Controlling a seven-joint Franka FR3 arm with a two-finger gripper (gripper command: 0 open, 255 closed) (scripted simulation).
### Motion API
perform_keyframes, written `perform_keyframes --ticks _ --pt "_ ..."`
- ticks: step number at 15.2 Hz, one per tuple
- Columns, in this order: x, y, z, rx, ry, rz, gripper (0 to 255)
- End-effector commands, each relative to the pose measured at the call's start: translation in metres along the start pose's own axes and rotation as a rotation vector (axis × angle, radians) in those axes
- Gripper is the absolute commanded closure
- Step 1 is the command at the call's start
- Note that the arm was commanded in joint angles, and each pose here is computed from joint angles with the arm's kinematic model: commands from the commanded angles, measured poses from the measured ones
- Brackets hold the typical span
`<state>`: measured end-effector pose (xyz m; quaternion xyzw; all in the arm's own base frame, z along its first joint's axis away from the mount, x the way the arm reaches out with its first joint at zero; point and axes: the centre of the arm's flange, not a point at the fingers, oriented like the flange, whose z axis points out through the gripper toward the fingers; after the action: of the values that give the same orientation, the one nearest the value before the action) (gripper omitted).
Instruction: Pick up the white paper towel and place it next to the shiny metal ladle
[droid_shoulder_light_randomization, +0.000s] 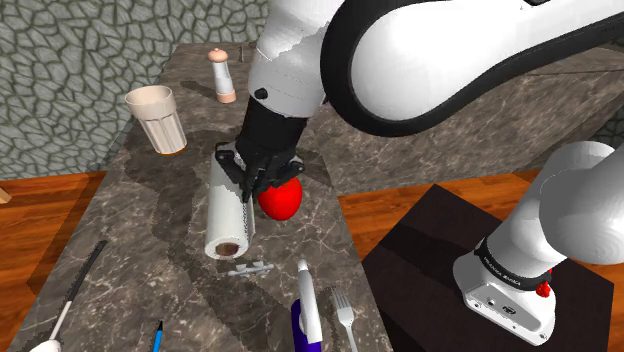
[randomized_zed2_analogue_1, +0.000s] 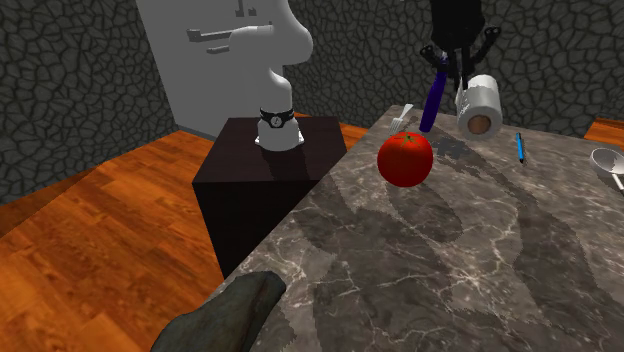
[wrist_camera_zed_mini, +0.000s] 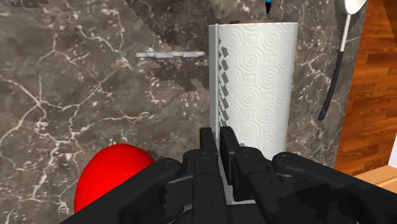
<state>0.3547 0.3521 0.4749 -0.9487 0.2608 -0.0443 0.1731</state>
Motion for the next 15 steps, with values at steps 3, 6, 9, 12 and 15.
perform_keyframes --ticks 3,6,9,12,15 --pt "-0.042 -0.033 0.010 0.001 0.000 0.002 255" --pt "-0.071 -0.057 0.019 0.001 0.000 0.002 255" --pt "-0.101 -0.082 0.028 0.001 0.000 0.002 255" --pt "-0.121 -0.097 0.040 0.001 0.000 0.002 255" --pt "-0.121 -0.091 0.054 0.001 0.000 0.002 255"
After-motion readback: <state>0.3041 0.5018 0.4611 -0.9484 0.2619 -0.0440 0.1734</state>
